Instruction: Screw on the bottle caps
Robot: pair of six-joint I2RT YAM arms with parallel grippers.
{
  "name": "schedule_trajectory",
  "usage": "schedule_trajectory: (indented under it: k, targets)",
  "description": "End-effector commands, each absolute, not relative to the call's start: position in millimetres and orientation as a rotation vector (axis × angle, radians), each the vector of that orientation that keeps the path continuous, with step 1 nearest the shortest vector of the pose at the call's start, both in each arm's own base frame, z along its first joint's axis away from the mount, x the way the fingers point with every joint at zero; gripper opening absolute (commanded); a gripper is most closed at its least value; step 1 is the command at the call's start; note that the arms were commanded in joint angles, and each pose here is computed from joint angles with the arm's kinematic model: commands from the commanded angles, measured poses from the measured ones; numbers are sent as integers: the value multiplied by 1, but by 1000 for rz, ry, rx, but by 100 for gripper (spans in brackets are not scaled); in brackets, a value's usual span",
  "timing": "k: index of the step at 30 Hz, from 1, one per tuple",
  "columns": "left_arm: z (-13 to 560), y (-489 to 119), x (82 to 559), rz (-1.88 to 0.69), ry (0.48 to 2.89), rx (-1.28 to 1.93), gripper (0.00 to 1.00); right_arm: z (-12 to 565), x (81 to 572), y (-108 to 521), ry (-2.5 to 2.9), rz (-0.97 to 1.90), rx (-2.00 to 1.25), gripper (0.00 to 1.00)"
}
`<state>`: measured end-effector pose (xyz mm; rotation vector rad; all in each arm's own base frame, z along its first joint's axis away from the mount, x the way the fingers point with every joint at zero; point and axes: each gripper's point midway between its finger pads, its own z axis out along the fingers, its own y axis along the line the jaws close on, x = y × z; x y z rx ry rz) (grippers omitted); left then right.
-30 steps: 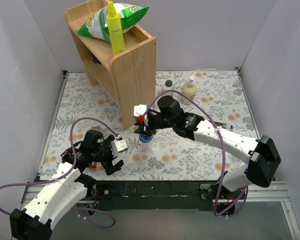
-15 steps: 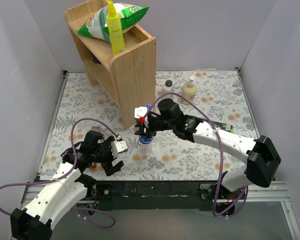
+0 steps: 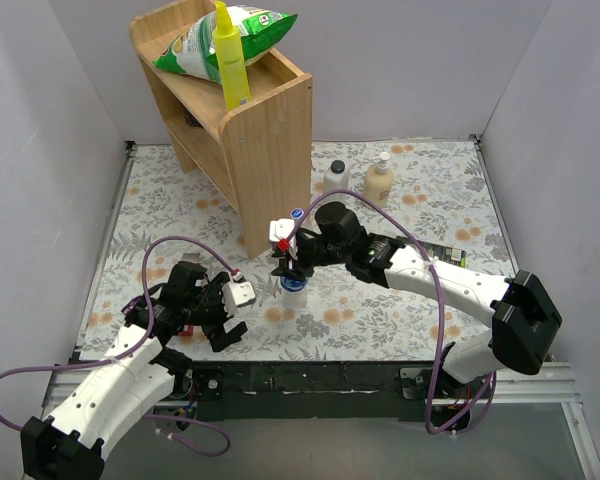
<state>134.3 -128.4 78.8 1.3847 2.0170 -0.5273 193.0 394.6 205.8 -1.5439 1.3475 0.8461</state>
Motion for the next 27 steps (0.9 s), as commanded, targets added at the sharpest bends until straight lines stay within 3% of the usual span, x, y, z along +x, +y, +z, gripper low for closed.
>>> schedule_trajectory:
  k: [1,15,18,20,27]
  targets:
    - [82,-130,138,-521,1984,1384,98,222,190,396,1278,842,-1523,51]
    - [80,-129,139,-519,1994,1381,98,231,186,400,1269,874,-1506,62]
    - [79,-129,138,-518,1997,1379,98,240,186,402,1259,886,-1493,69]
    - [80,-129,139,-516,1993,1378,98,248,188,403,1260,883,-1480,82]
    - [80,-129,138,-519,1991,1382,98,289,183,387,1298,838,-1535,88]
